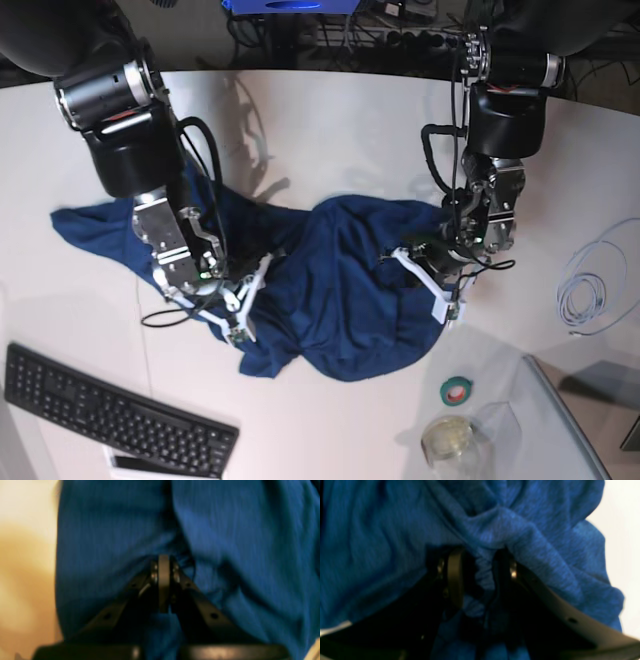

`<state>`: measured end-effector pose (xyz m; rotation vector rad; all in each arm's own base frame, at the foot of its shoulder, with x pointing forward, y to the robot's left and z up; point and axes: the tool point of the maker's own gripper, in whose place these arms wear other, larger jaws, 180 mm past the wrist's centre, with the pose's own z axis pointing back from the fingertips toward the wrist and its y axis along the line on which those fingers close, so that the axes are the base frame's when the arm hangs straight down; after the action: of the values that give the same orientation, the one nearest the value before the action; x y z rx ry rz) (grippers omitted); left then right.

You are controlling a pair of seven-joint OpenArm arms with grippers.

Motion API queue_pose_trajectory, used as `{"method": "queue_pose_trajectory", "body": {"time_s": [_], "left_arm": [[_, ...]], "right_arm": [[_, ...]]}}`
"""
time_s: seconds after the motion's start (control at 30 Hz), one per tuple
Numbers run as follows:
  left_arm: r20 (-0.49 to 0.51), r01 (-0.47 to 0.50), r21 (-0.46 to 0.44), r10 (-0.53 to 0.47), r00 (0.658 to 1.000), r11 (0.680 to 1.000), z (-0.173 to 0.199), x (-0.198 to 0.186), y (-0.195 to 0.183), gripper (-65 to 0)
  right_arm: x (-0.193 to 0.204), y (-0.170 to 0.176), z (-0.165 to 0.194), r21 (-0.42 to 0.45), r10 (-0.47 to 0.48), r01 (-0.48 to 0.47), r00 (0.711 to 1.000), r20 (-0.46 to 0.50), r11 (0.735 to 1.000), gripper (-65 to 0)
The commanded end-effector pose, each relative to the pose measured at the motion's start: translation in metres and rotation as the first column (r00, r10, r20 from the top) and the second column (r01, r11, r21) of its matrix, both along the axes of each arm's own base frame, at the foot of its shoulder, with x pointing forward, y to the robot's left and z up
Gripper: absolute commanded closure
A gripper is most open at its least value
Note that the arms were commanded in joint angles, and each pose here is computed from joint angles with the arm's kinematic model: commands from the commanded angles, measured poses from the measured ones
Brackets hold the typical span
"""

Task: Layout the t-shirt on the table in an organized manner, then fold the t-shirt properly
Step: 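Grasp the shirt with both grippers and pull it apart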

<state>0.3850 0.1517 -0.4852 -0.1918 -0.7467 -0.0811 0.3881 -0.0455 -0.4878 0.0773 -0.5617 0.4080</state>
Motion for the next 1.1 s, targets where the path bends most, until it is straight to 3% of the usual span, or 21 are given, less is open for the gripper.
{"method": "queue_pose_trajectory", "body": {"time_s": [0.0,0.1,0.23,0.37,0.5,0.63,0.67,0.77,0.83,1.07], "left_arm": [[0.075,0.002,0.011,-0.003,0.997,1.0,0.025,0.019,0.003,0.0],[0.104,0.033,0.04,-0.037,0.994,0.999,0.053,0.013,-0.001,0.0],[0.091,0.099,0.098,-0.108,0.99,0.99,0.092,-0.011,-0.016,0.0],[0.111,0.118,0.045,-0.122,0.986,0.992,0.13,-0.037,-0.056,0.0],[0.092,0.057,-0.095,-0.049,0.995,0.994,0.128,-0.048,-0.086,0.0],[0.001,0.077,-0.134,-0.077,0.997,0.988,0.097,-0.057,-0.105,0.0],[0.002,0.072,-0.142,-0.073,0.997,0.987,0.092,-0.056,-0.106,-3.9],[0.029,0.047,-0.173,-0.043,0.999,0.984,0.078,-0.055,-0.108,-29.1],[0.038,0.035,-0.188,-0.029,0.999,0.982,0.069,-0.055,-0.109,-42.0],[0.04,0.013,-0.224,-0.004,0.999,0.974,0.046,-0.052,-0.116,-43.9]], "right_arm": [[0.009,0.0,0.016,0.013,-0.005,0.004,0.998,0.062,1.0,-20.7],[0.007,0.007,0.052,0.048,0.039,-0.048,0.981,0.188,0.998,-20.7],[-0.01,0.022,0.094,0.08,0.078,-0.104,0.958,0.276,0.991,-20.7],[-0.036,0.027,0.112,0.095,0.083,-0.117,0.949,0.303,0.989,-20.7],[-0.057,0.029,0.107,0.11,0.081,-0.117,0.953,0.291,0.987,-20.7],[-0.068,0.003,0.091,0.105,0.02,-0.047,0.969,0.245,0.993,-20.7],[-0.07,-0.001,0.09,0.104,0.009,-0.034,0.971,0.24,0.994,-20.7],[-0.078,-0.023,0.08,0.078,-0.018,0.001,0.976,0.217,0.997,-20.7],[-0.081,-0.032,0.077,0.063,-0.024,0.011,0.978,0.209,0.998,-20.7],[-0.093,-0.066,0.065,0.033,-0.087,0.083,0.98,0.177,0.996,-20.7]]}}
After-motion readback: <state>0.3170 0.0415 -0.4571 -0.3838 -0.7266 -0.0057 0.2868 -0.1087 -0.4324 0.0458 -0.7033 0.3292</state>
